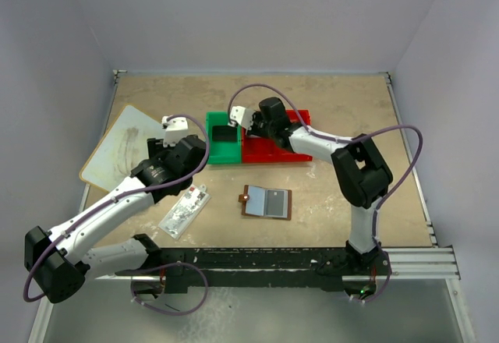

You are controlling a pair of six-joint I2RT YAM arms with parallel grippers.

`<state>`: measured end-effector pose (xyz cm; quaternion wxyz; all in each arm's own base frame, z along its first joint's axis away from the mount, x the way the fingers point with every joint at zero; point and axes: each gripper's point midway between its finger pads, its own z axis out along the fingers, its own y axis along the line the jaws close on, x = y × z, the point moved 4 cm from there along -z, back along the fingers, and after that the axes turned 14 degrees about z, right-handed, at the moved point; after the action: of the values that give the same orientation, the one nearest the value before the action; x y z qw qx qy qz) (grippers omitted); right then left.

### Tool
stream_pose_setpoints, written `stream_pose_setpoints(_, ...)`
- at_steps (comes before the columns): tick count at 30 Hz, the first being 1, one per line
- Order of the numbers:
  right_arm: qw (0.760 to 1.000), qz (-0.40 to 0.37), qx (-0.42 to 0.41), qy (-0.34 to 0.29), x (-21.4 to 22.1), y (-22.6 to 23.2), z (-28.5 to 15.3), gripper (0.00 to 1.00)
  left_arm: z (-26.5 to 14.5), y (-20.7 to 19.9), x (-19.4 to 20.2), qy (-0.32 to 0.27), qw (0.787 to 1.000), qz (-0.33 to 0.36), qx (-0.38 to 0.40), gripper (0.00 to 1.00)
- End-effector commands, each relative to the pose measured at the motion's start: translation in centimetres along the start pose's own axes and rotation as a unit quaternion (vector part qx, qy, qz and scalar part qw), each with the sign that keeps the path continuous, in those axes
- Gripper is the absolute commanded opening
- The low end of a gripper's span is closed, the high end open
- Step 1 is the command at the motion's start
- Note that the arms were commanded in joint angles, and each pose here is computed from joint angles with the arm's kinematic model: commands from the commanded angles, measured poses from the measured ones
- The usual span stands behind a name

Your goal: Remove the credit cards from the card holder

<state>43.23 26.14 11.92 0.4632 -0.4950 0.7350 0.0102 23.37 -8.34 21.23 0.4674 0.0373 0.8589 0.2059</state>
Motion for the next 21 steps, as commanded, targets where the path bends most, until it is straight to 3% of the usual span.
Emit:
stream_pose_setpoints(1,0.999,-0.047,0.003,-0.014,-1.5,-1.2,0.2,0.00,-0.4,1.0,-0.9,-0.016,1.000,-0.014,-0.013,0.77)
stream_pose_setpoints(7,0.995,-0.084,-0.006,-0.043,-2.0,-0.9,0.7,0.01,-0.4,0.9,-0.8,-0.015,1.000,-0.013,-0.011,0.77)
stream_pose_setpoints(14,0.995,-0.098,-0.001,-0.007,-0.8,-1.0,2.5,0.03,-0.3,0.6,-0.7,-0.011,1.000,-0.008,-0.009,0.77)
stream_pose_setpoints(21,0.994,-0.106,-0.016,0.026,0.6,-0.4,3.3,0.13,-0.2,0.4,-0.6,-0.007,1.000,-0.003,-0.006,0.77)
